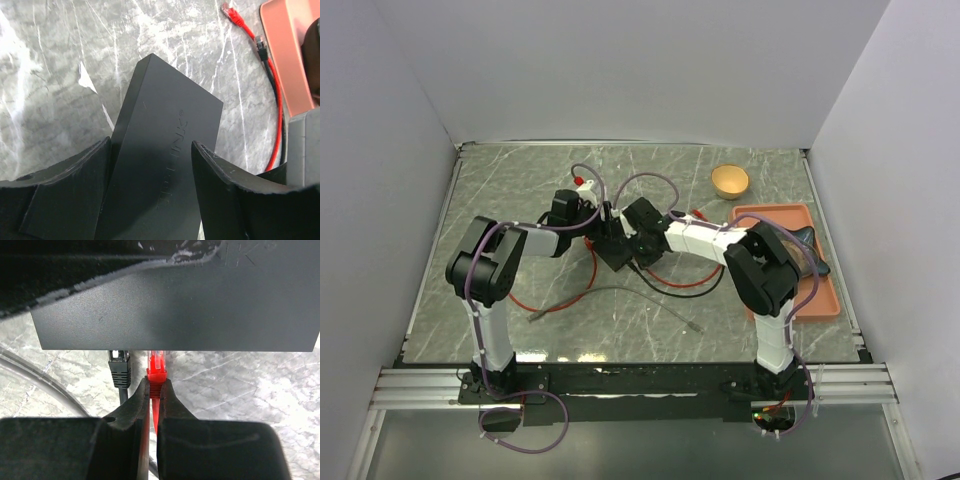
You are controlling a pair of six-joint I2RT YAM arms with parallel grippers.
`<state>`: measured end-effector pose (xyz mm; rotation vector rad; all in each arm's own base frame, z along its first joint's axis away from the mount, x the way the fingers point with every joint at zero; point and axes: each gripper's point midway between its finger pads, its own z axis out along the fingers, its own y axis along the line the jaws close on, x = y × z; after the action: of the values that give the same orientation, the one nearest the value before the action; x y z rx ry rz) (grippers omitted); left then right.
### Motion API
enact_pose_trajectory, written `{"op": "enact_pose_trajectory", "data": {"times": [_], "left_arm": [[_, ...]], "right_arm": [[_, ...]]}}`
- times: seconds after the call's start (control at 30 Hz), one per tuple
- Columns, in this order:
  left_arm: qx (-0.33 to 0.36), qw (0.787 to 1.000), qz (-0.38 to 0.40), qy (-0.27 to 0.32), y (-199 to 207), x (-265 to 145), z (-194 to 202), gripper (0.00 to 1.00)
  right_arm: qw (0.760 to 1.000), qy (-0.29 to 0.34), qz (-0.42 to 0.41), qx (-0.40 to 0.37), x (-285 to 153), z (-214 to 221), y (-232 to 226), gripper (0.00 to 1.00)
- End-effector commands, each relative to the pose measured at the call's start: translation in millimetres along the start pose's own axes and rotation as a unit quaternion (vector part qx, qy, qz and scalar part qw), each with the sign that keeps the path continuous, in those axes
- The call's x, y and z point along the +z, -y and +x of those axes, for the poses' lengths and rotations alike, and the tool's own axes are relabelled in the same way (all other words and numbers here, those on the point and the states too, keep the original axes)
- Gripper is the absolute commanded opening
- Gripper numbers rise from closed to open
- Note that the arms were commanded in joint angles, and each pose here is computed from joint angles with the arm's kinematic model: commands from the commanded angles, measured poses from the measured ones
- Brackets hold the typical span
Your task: Insert the plug into the switch port
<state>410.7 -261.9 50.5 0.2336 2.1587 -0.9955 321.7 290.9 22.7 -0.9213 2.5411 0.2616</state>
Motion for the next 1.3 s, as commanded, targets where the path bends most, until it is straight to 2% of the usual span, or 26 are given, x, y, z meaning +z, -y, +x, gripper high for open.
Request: {"op": "enact_pose_trajectory", "data": {"times": [0.0,0.47,0.9,1.27], "left_arm": [[-0.049,0.994,0.079,-0.058,48,-7,36,0.69],[-0.054,0.996,0.055,-0.040,41,-6,28,0.72],[-0.043,0.995,0.088,-0.031,56,-15,24,0.71],[-0.040,0.993,0.107,-0.022,64,-18,20,0.71]], "right_arm": [[0.984,0.177,0.010,0.014,-41,-87,-1,0.00],[0.980,0.196,0.028,0.026,-55,-83,5,0.00],[0.990,0.128,0.049,0.019,-10,-68,9,0.00],[0.989,0.137,0.051,-0.023,-10,-75,4,0.00]]}}
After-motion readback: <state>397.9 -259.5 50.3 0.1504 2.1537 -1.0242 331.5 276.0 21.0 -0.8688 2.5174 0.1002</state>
